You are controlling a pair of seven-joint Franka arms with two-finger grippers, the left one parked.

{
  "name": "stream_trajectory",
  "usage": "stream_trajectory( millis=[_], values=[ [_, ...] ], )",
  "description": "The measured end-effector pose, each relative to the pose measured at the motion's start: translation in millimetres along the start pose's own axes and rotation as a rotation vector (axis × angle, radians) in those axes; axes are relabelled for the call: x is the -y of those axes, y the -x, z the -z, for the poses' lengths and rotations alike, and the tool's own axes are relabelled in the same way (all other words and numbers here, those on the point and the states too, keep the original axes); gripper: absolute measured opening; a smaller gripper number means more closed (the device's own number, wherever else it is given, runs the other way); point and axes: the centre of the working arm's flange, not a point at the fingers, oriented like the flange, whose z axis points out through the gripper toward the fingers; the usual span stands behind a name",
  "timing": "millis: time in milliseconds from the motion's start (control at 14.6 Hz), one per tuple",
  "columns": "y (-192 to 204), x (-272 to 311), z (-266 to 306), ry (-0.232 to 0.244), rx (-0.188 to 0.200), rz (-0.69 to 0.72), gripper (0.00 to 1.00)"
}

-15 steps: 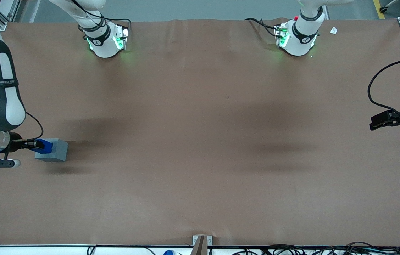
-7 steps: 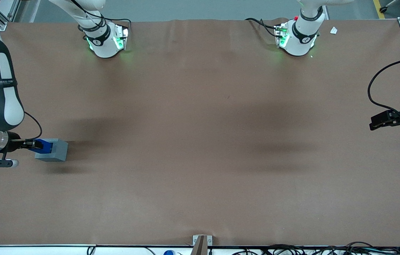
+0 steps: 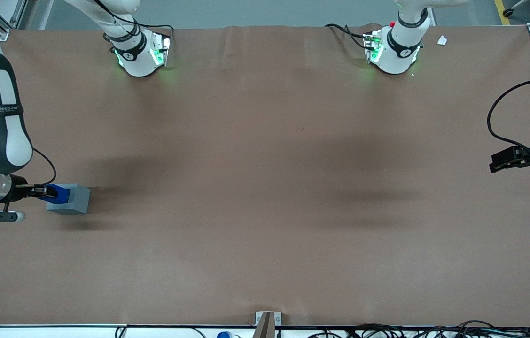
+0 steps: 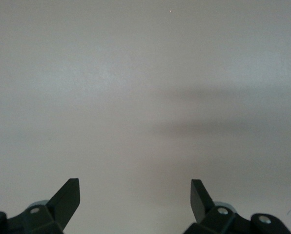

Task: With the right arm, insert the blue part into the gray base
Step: 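Lower the blue cube into the gray base's square opening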

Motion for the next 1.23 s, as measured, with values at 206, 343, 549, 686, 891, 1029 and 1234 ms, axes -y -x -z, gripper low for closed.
stream_trajectory(
  millis=[206,343,549,686,891,1029,1234],
  values=[
    [-0.2,0.9,0.0,0.000,0.000,0.001,0.51],
    [-0.4,1.7,-0.2,-0.001,0.000,0.003,0.51],
    [-0.3,2.2,-1.2,-0.001,0.002,0.003,0.51],
    [-0.4,2.3,-2.6,-0.002,0.004,0.004,0.51],
    [-0.6,2.3,-4.2,-0.002,0.006,0.004,0.51],
    [-0.9,2.2,-5.5,-0.002,0.007,0.004,0.51],
    [-1.6,2.2,-9.6,-0.003,0.011,0.004,0.51]
  ],
)
